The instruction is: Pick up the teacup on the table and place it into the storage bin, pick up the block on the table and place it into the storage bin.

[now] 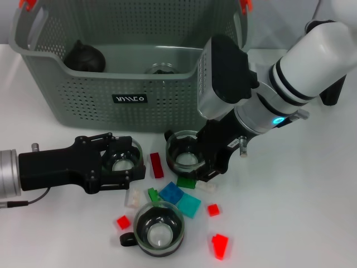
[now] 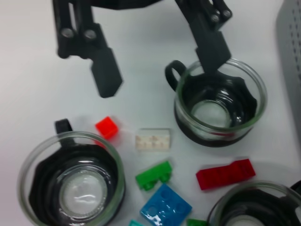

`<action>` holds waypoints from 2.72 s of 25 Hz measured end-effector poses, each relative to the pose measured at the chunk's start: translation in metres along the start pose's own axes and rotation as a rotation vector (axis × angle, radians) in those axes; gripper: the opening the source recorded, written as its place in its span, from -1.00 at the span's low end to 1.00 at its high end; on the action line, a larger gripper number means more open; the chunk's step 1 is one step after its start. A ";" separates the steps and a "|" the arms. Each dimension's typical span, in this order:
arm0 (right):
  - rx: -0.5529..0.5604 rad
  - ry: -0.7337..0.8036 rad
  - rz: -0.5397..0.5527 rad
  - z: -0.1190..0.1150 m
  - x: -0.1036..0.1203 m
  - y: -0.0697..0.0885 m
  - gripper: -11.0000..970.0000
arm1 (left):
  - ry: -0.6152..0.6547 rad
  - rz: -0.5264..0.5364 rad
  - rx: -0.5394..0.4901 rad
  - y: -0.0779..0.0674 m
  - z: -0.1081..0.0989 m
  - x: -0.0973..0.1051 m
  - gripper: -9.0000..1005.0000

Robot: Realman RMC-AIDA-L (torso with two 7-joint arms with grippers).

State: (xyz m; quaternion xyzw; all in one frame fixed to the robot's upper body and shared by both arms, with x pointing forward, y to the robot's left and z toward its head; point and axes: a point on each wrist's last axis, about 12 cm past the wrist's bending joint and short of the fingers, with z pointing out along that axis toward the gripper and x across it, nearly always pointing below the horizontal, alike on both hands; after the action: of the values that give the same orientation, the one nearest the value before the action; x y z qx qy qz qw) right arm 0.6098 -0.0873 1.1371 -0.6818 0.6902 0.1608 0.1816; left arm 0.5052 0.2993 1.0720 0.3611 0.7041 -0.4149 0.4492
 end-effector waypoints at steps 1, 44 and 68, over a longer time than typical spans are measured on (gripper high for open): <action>0.005 0.004 -0.001 0.001 0.000 -0.001 0.27 | 0.000 -0.001 0.000 0.000 0.000 0.000 0.65; 0.070 0.024 -0.017 0.034 0.002 0.000 -0.34 | 0.001 -0.012 -0.015 0.000 -0.001 0.004 0.65; -0.025 -0.168 0.070 -0.028 -0.008 0.038 -0.86 | 0.009 -0.007 -0.033 -0.004 -0.013 0.009 0.65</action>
State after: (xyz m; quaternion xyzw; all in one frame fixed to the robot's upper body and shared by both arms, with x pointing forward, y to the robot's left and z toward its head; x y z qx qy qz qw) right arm 0.5710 -0.0932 1.1646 -0.6436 0.6938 0.2322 0.2249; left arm 0.4939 0.3108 1.0683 0.3530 0.7139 -0.4034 0.4505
